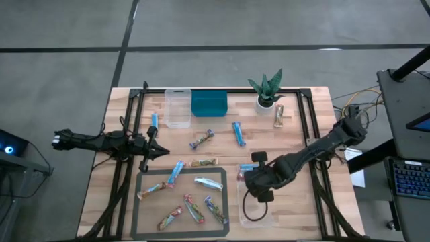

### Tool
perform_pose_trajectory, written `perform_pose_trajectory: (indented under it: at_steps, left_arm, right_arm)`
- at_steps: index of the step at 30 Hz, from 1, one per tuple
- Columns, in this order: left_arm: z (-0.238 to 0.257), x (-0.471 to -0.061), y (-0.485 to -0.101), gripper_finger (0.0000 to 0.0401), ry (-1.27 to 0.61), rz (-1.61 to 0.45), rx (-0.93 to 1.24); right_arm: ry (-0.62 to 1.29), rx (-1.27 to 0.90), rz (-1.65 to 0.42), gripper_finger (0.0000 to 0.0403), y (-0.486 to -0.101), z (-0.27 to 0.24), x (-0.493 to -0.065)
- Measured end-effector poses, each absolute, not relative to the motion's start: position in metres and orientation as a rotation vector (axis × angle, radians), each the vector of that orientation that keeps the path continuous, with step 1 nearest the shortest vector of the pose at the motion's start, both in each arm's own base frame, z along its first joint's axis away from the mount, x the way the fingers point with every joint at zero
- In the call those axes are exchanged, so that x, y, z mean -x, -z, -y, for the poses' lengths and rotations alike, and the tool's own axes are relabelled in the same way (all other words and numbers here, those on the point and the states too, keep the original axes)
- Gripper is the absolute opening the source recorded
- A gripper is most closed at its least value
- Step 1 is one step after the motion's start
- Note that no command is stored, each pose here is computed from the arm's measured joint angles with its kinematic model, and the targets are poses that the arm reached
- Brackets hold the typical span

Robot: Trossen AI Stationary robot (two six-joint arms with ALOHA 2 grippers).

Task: Pick and place Granola Bars by type
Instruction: Put the red granola bar into the bottom transparent bin

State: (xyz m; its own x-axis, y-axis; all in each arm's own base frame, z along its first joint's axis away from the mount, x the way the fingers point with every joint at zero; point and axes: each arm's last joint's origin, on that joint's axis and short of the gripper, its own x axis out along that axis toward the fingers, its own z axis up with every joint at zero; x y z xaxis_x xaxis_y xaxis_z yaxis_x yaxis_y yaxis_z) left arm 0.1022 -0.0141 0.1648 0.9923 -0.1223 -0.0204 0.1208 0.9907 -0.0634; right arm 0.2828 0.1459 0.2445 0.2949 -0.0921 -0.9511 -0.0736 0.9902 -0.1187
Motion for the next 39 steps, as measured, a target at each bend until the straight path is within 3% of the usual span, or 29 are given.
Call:
perform_pose_trajectory:
  at_steps: [12, 39]
  left_arm:
    - [0.014, -0.102, -0.165, 0.0005, 0.122, -0.024, 0.062]
    - [0.014, -0.102, -0.163, 0.0005, 0.121, -0.043, 0.061]
  right_arm:
    - [-0.027, 0.15, -1.285, 0.0008, -0.222, -0.174, -0.281]
    - [0.001, 0.177, -1.306, 0.0008, -0.164, -0.174, -0.278]
